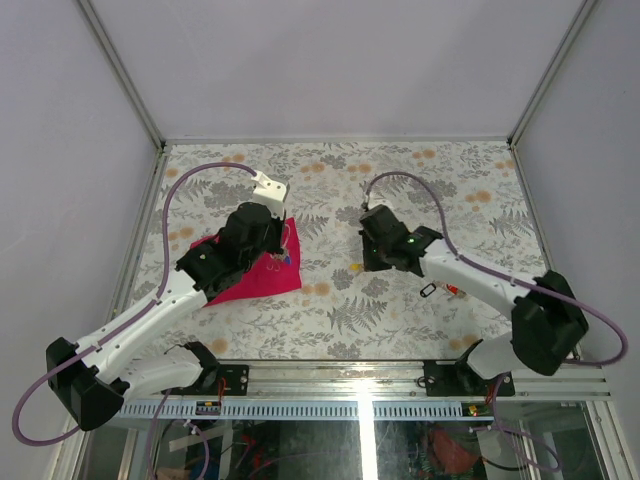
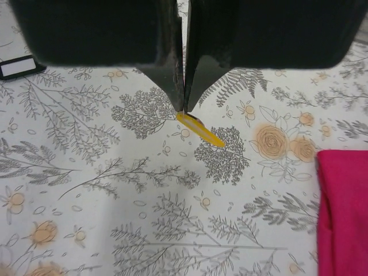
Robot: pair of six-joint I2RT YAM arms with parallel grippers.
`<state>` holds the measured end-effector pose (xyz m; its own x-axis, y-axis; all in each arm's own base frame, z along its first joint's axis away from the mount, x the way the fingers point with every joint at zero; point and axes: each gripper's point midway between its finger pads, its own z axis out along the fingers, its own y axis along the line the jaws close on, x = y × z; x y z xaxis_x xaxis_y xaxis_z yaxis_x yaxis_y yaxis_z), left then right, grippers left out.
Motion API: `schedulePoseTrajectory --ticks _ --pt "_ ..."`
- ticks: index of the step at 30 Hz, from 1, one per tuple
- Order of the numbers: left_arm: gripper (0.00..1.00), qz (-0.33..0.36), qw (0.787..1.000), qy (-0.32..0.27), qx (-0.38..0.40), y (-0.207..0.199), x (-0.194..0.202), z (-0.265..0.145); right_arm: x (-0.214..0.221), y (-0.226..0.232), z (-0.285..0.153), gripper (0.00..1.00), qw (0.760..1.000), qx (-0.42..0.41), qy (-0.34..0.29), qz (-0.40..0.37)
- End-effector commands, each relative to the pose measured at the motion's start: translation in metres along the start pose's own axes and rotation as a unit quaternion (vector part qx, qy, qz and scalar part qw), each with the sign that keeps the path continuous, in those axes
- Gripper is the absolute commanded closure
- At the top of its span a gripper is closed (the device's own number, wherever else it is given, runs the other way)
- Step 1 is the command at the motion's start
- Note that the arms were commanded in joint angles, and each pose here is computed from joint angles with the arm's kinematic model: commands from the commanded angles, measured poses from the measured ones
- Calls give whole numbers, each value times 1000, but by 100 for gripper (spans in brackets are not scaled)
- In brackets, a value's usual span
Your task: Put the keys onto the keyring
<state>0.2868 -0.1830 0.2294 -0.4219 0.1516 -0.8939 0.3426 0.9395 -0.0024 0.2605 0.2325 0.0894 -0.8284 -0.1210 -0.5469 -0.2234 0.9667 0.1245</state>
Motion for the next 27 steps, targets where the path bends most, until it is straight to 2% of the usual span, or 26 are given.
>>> schedulePoseTrajectory --ticks 1,5,13,18,27 --pt "100 -16 998 -52 11 -2 -24 -4 -29 5 -27 100 992 -105 -64 23" --pt "100 -16 998 -61 26 -6 -27 -8 -43 13 -52 100 972 -192 -132 7" --pt "100 -11 989 -94 113 -32 -38 -23 -53 31 -111 100 900 -310 -297 -71" --pt "100 2 974 -119 192 -55 -44 -41 -55 40 -140 100 875 -342 -323 -115" --pt "100 35 937 -141 316 -91 -44 -70 -55 68 -168 100 811 -429 -360 -170"
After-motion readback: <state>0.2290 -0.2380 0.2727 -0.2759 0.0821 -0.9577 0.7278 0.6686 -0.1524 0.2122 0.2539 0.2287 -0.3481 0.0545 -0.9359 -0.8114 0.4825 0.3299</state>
